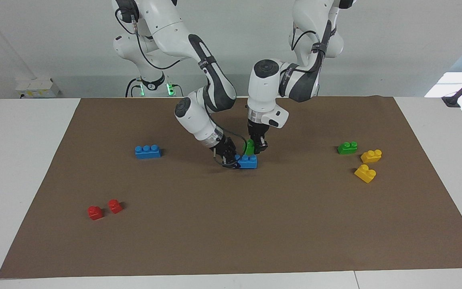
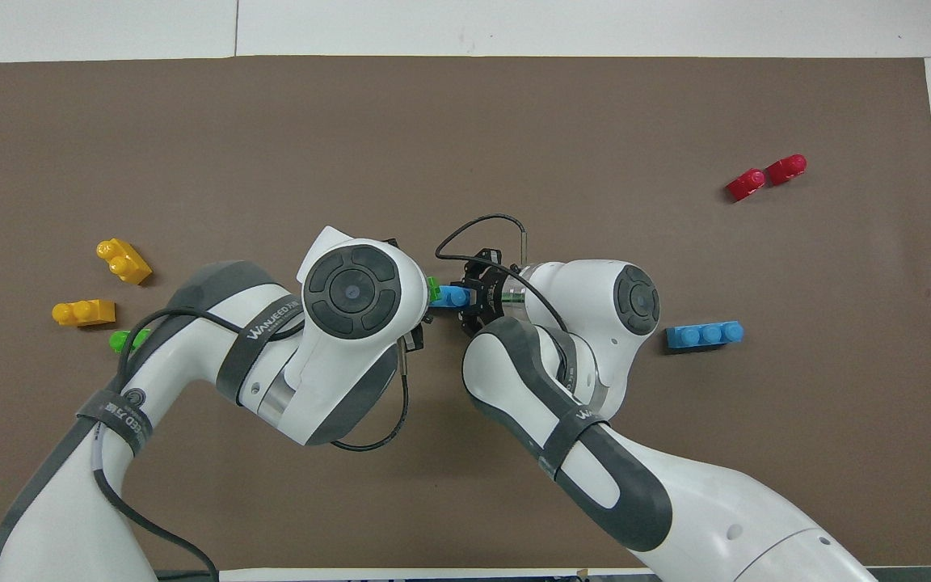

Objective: Remove green block with left arm and hold with right
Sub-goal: 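Pull the green brick away with the left gripper while the right gripper pulls blue, then lower the green brick with the left gripper while the right gripper lowers blue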

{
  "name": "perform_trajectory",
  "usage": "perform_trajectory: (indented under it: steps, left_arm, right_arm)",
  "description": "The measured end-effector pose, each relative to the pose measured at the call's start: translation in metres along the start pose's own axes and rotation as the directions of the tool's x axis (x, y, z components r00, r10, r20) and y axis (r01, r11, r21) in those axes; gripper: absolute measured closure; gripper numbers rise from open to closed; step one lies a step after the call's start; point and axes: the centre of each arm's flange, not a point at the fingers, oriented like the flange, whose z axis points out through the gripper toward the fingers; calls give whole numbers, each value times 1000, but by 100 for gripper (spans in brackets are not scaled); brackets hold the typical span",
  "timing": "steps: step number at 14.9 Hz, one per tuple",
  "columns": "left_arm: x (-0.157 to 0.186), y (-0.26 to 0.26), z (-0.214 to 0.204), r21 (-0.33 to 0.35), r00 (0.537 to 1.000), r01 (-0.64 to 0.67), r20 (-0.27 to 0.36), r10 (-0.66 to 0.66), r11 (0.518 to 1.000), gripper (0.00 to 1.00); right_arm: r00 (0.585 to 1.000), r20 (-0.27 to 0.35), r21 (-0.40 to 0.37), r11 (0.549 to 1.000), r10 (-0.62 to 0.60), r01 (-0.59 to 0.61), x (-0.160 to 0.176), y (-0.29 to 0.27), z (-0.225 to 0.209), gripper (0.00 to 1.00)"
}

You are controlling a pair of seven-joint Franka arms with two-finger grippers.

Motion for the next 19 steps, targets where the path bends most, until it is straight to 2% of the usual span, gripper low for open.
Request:
perform_trajectory:
  steps: [4, 7, 9, 12, 14, 17, 19]
  left_arm:
    - [35, 20, -10, 35, 996, -79, -48, 80, 996, 65]
    - [89, 59, -3, 71, 979, -188, -67, 192, 980, 65]
    - [131, 85, 1, 90, 956, -281, -65, 287, 956, 65]
    - [196, 114, 14, 108, 882, -463, -46, 470, 880, 65]
    - [227, 120, 30, 101, 817, -570, -32, 576, 815, 65]
    - [258, 117, 57, 78, 722, -688, -23, 691, 721, 65]
    - [271, 117, 65, 71, 678, -732, -21, 735, 677, 65]
  right_arm:
    - [1000, 0, 3, 1000, -2, 2, 0, -1, -1, 66]
    - [1000, 8, -3, 1000, -23, 23, 10, -13, -10, 66]
    - [998, 36, -32, 998, -50, 51, 34, -36, -29, 66]
    - [993, 86, -71, 994, -80, 86, 89, -72, -72, 66]
    - [992, 87, -79, 992, -96, 103, 120, -86, -93, 66]
    - [989, 103, -91, 989, -106, 116, 158, -95, -113, 66]
    - [989, 102, -116, 986, -104, 116, 178, -97, -123, 66]
